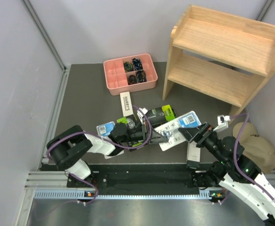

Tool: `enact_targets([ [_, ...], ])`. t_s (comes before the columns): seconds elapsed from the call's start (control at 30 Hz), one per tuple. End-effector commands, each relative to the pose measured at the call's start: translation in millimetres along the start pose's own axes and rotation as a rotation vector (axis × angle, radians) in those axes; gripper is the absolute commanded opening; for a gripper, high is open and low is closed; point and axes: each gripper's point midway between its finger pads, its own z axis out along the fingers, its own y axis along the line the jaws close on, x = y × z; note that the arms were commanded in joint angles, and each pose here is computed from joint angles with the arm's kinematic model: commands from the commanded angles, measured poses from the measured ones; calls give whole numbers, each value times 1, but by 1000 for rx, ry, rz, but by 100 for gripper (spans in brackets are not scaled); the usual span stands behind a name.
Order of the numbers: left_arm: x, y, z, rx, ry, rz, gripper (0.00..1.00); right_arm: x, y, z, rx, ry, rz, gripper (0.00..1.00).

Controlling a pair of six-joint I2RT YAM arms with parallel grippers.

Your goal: Place and organize the shaving razors onto the shelf

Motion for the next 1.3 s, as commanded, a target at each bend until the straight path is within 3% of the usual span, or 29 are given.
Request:
enact_targets([
  [0.0, -35, -93, -6, 345, -191, 281, 0, -16, 21, -11, -57, -36, -4, 99],
  [0.27, -67, -100, -6, 332, -366, 333, 0, -13, 22, -15, -71, -17, -21, 99],
  [0.53, -102, -110, 10, 361, -452, 355, 0, -5, 14, -20, -77, 5, -40, 99],
  [0.87, -127, -106, 41, 388, -440, 318, 0, -1, -5, -28, -11, 6, -21, 99],
  [1.07, -142, -98, 56, 289, -453, 350, 0, -1, -11, -29, 17, 2, -22, 99],
  [1.27, -169, -72, 82, 87, -449, 285, 0, 3, -18, -27, 38, 11, -15, 99],
])
